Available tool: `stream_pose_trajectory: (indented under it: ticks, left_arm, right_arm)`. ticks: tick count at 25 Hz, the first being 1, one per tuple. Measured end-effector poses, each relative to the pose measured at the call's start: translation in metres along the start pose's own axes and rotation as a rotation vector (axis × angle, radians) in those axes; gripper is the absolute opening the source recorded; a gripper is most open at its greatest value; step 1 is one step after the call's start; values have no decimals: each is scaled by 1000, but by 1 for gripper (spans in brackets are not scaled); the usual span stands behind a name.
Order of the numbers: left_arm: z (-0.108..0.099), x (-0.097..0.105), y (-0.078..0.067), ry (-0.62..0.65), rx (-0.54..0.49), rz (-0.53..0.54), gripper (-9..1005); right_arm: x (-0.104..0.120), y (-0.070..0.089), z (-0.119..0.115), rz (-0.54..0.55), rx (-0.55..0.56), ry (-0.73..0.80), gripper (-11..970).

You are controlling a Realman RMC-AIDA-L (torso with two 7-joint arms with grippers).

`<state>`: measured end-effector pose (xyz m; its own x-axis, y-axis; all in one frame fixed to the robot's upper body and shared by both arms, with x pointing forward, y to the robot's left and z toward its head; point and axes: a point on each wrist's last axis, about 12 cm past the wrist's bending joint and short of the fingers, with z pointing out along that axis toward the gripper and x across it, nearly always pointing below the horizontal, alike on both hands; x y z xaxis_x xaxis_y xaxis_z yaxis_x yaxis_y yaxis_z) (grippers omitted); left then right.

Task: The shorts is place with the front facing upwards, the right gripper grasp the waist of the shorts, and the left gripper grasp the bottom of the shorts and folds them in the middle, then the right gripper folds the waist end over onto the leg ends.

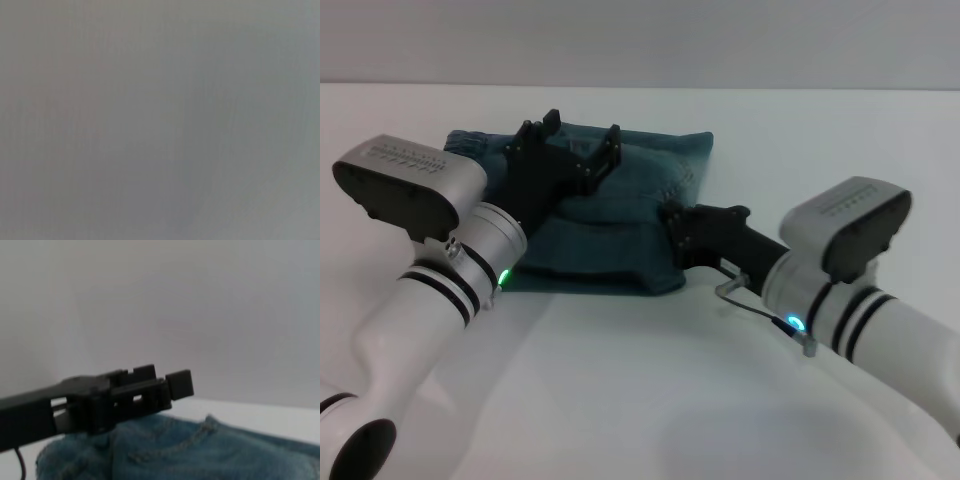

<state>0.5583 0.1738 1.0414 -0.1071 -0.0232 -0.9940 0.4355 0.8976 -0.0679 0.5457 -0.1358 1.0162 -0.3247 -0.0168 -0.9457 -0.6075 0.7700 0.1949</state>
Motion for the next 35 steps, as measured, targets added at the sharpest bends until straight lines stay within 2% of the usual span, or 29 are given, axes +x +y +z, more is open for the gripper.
stream_pose_trajectory:
  ticks: [2, 7, 12, 16, 18, 20, 22, 24, 27, 32, 35]
  left_arm:
    - [-2, -1, 2, -20, -10, 0, 809]
    - [-7, -2, 19, -42, -87, 10, 810]
    - [-15, 0, 40, -47, -173, 20, 810]
    - [-22, 3, 54, -57, -228, 78, 810]
    - [-25, 4, 57, -66, -238, 86, 810]
    - [-36, 5, 63, -109, -265, 105, 810]
    - [-36, 5, 63, -109, -265, 105, 810]
    - [-46, 9, 75, -101, -309, 106, 810]
    - [-48, 12, 78, -87, -322, 107, 810]
    - [-51, 14, 80, -80, -336, 105, 810]
    - [-54, 15, 82, -80, -344, 104, 810]
  right_arm:
    - [1, -8, -9, 16, 31, -42, 110]
    - [4, -41, -45, 29, 162, -195, 122]
    - [6, -58, -75, -64, 288, -310, 134]
    - [6, -70, -107, -139, 460, -431, 144]
    - [6, -79, -122, -119, 548, -471, 149]
    - [9, -88, -136, -86, 622, -497, 154]
    - [14, -94, -148, -73, 684, -505, 159]
    - [18, -97, -156, -77, 715, -505, 164]
    - [20, -96, -164, -86, 733, -524, 171]
    - [22, -93, -168, -93, 741, -529, 395]
    - [24, -93, -169, -101, 741, -526, 458]
